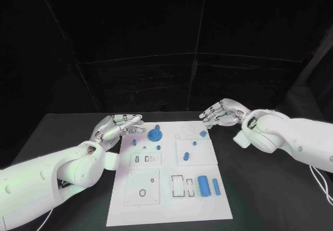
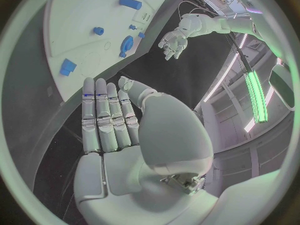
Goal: Assemble the parts on the task board
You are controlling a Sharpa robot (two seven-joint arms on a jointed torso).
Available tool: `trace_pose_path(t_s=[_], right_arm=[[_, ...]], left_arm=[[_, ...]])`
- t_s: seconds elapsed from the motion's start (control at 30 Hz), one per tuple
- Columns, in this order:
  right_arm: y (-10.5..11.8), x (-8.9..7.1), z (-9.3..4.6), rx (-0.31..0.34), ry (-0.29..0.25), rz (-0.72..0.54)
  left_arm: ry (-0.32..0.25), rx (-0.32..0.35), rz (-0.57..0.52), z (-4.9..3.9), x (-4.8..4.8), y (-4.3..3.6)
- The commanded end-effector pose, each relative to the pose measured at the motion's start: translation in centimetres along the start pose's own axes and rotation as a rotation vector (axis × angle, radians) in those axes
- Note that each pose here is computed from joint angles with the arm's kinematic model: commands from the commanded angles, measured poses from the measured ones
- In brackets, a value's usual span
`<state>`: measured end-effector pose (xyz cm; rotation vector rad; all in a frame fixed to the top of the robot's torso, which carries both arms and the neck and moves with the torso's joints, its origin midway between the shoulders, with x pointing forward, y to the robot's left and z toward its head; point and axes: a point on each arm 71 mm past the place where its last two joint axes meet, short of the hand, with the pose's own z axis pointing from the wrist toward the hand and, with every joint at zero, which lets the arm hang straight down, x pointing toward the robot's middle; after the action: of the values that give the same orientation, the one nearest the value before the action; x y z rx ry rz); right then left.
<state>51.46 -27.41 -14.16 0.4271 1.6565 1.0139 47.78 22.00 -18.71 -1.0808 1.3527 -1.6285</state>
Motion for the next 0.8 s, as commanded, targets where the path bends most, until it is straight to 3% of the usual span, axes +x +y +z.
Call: trace_pose_path(t_s=[0.03, 0.33, 0.8], right_arm=[[-0.2, -0.8, -0.2, -0.035, -0.011, 0.027], [-0.7, -1.8, -0.1, -0.038, -0.084, -0.272], [-0.2, -0.5, 1.2, -0.07, -0.037, -0.687]], left_arm=[[0.025, 0.016, -0.002, 0.09, 0.2, -0.13], [0.028, 0.016, -0.004, 0.28, 0.31, -0.01], [0.03, 0.015, -0.005, 0.56, 0.36, 0.21]])
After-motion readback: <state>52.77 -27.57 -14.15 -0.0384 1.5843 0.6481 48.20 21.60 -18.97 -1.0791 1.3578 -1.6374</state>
